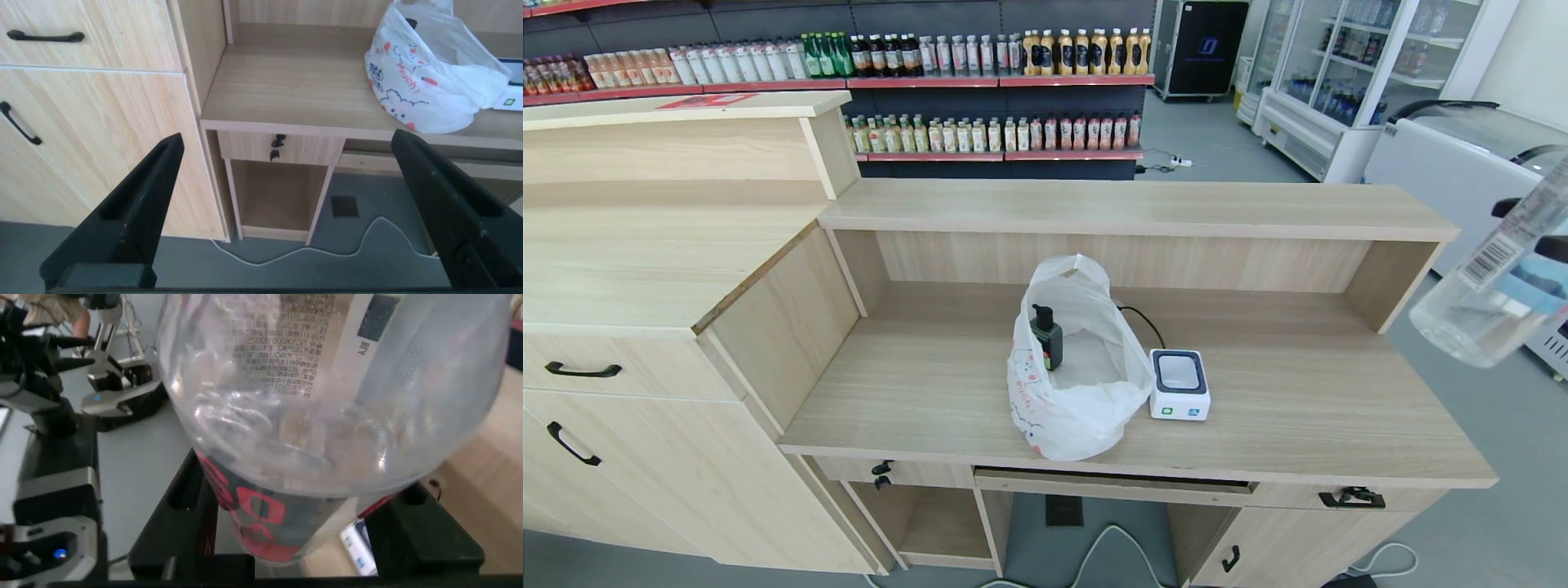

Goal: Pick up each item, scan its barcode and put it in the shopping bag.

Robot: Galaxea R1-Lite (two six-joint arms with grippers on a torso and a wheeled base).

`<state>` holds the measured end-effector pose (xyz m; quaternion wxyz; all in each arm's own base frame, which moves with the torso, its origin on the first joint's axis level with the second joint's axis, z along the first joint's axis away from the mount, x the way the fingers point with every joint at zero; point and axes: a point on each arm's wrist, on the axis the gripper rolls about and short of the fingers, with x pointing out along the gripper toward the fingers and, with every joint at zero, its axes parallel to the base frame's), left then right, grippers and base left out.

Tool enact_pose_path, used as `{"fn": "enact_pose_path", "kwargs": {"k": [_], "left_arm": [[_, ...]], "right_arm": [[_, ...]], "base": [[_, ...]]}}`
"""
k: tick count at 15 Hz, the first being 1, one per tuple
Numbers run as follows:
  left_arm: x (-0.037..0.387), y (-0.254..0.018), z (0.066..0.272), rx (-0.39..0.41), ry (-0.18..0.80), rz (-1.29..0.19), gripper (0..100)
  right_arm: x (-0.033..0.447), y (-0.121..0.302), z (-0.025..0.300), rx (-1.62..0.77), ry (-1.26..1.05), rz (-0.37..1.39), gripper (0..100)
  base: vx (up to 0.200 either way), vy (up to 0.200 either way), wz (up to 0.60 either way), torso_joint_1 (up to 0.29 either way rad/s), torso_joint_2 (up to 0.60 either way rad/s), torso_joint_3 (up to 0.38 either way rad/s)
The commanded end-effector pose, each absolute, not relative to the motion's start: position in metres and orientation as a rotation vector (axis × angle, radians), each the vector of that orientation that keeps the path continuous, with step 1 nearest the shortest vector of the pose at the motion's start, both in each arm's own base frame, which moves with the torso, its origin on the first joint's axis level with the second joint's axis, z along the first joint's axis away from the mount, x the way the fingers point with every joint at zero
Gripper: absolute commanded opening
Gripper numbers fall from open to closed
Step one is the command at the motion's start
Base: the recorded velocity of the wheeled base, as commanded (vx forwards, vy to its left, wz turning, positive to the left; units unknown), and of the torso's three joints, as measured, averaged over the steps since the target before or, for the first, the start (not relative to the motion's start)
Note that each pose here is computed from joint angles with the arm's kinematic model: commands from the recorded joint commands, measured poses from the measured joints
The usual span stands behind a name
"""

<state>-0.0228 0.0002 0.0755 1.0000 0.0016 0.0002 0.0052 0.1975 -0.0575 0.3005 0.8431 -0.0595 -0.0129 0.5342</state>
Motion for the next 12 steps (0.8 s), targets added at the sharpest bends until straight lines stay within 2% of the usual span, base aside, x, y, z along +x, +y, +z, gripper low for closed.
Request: {"fn": "enact_pose_path", "kwargs": {"k": [1,5,7,12], "left_arm": [[-0.023,0.000,0.075,0.003,0.000,0.011,100],[-0.023,0.000,0.075,0.003,0.000,0.011,100],[-0.023,0.000,0.075,0.003,0.000,0.011,100],[-0.023,0.000,0.075,0.003,0.000,0.011,100]], "right_arm": [[0.180,-0.079,0.295,-0.049,0.065,0.967,0],[0.177,-0.090,0.295,0.251,0.320,0.765,0],[0.186,-0.097,0.298,0.415,0.466,0.578,0],[0.217,-0.120,0.291,0.423,0.550,0.278,0]], "base": [[0.000,0.000,0.00,0.000,0.00,0.000],[0.000,0.000,0.00,0.000,0.00,0.000],[0.000,0.000,0.00,0.000,0.00,0.000],[0.000,0.000,0.00,0.000,0.00,0.000]]}}
